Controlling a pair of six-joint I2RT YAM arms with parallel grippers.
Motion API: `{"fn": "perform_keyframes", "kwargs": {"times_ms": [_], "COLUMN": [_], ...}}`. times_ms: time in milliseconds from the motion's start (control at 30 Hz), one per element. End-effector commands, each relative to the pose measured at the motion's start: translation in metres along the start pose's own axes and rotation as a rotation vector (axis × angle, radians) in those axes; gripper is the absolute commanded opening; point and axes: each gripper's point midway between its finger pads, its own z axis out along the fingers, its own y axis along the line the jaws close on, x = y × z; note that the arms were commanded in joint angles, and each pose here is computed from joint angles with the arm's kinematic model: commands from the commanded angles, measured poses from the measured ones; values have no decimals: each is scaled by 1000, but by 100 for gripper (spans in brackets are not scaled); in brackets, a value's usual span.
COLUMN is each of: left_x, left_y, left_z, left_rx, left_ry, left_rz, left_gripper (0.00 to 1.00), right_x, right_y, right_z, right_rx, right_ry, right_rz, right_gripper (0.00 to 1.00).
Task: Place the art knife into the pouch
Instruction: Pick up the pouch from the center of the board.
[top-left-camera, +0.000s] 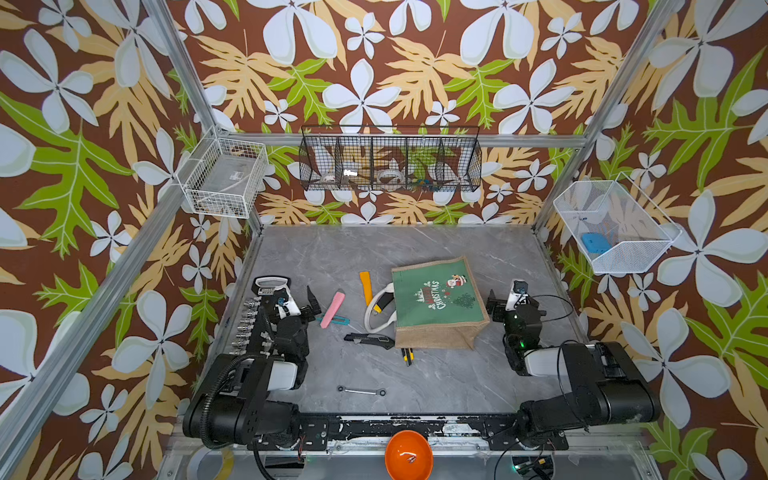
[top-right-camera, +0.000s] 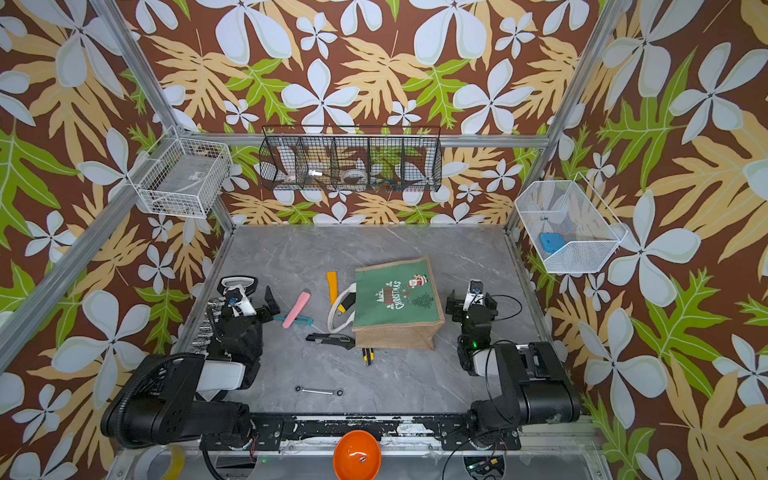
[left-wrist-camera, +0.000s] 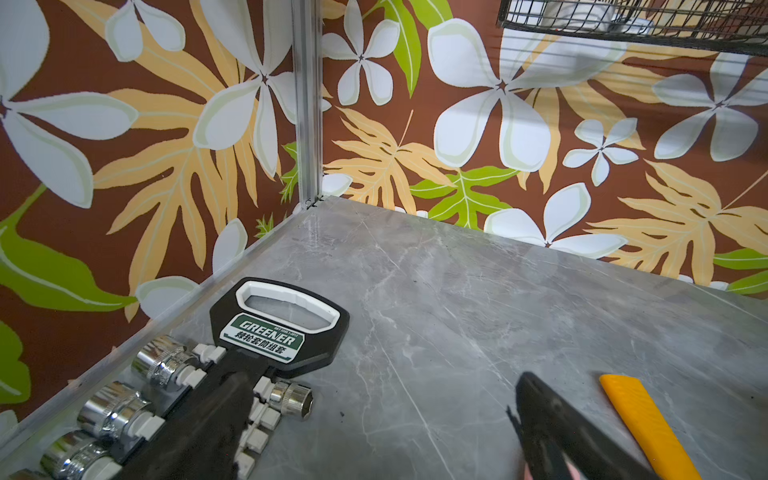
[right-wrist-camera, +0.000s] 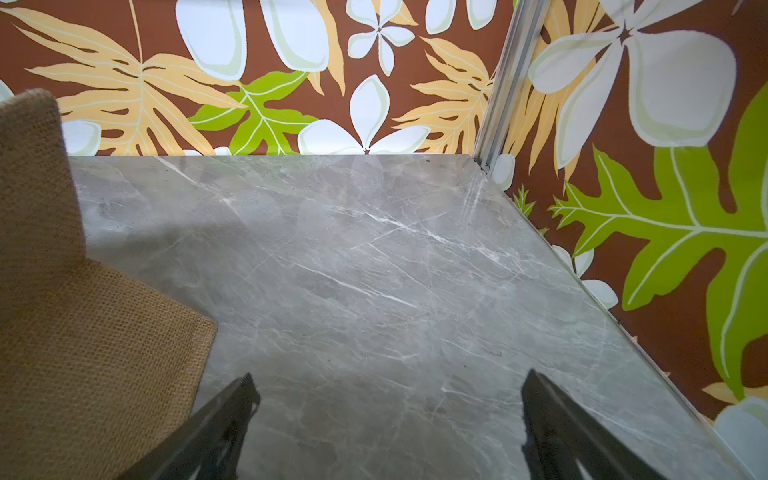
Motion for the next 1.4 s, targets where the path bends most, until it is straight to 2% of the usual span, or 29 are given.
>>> {"fn": "perform_keyframes", "kwargs": {"times_ms": [0,833,967,1133,1233,1367], "left_x": [-7,-7,-15,-33,-54,-68], "left_y": [0,0,-3,1,-1,-5], "left_z": [1,1,-3,-1,-9,-15], "left_rx": [-3,-2,8,-58,-44,-36], "left_ry": [-26,-24,-40,9,-28,45], "left_rz": [-8,-8,-4,-23,-109,-265], "left_gripper": [100,100,100,100,100,100], "right_x": [-5,-5,-21,-55,-81,-100], "right_y": [-3,-2,-11,-12,-1,30], "right_z": [-1,-1,2,-5,-9,-11], "right_rx": [13,16,101,93,42,-35], "right_ry": [-21,-22,23,10,10,98], "right_rz": [13,5,11,82,116,66], "right_gripper": [100,99,100,100,100,99]}}
